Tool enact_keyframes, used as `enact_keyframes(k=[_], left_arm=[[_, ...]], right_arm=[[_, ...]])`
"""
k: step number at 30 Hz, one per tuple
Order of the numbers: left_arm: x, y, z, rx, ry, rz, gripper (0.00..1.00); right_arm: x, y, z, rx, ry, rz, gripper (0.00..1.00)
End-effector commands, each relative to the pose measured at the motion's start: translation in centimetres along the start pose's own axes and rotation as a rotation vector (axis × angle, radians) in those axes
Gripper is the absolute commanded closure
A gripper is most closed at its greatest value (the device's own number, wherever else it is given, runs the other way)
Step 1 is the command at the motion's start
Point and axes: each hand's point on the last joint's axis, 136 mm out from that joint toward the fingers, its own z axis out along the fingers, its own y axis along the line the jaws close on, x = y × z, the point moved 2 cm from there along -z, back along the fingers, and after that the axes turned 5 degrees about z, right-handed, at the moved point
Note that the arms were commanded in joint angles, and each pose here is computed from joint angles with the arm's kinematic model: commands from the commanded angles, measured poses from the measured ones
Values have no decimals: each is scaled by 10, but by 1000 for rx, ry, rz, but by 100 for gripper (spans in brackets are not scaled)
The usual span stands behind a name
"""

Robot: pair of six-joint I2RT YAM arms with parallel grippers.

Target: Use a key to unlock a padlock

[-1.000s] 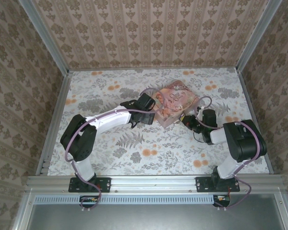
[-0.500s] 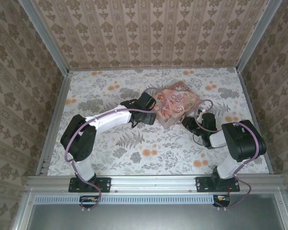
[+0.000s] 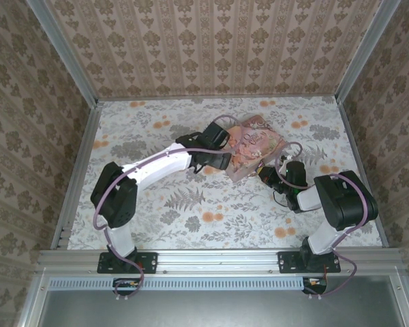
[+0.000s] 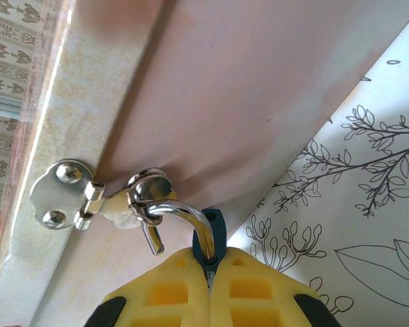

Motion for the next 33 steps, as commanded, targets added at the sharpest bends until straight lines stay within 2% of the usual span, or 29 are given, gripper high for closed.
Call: enact_keyframes(k=[1,11,19,27,33], left_arm=[[-6,-6,4,-25,22,76,16],[-17,-38,37,-50,51,191,16],[10,-43,63,-145,140,291,17],[37,-37,80,-172,228,324,23],[54,-35,90,-187,276,349,26]], right_arm=[[20,-33,-6,128,43,65,100],[26,-38,-14,149,48,62,100],[23,-35,-16,162,43,50,100],[-9,-26,-11,164,-20,106,100],[-21,-38,-15,281,6,156,100]])
